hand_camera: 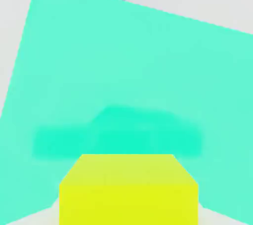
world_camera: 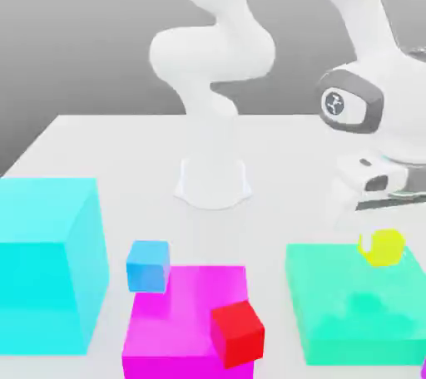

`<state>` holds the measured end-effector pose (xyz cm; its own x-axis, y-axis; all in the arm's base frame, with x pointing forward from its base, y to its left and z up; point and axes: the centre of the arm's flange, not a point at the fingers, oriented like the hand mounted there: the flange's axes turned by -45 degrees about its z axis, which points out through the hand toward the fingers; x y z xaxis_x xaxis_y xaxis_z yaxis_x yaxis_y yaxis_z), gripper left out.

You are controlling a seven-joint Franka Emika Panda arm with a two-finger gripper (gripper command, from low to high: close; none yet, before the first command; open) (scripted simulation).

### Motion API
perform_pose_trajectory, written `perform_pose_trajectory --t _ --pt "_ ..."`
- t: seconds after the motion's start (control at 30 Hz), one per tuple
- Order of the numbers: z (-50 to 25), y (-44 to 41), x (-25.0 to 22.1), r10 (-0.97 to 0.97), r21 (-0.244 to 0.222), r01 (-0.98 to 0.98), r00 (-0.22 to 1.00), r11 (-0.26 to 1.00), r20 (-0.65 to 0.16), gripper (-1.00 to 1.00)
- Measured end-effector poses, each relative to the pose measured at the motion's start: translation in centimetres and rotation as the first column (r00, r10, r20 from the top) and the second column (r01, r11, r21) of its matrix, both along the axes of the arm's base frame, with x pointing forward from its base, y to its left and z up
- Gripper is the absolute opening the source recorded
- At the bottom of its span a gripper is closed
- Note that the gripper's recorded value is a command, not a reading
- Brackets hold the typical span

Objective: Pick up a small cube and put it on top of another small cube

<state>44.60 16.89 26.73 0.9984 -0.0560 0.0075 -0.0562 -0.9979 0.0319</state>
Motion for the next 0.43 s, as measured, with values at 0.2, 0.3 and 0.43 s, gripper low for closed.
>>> perform_pose_trajectory --t 0.2,0.3,0.43 --pt "4.4 -14.2 7.2 -0.347 0.033 0.347 0.938 0.937 -0.005 -1.00" --pt "1.5 -14.1 7.3 -0.347 0.034 0.347 0.938 0.937 -0.006 1.00" --pt "1.5 -14.1 7.3 -0.347 0.034 0.347 0.938 0.937 -0.006 1.00"
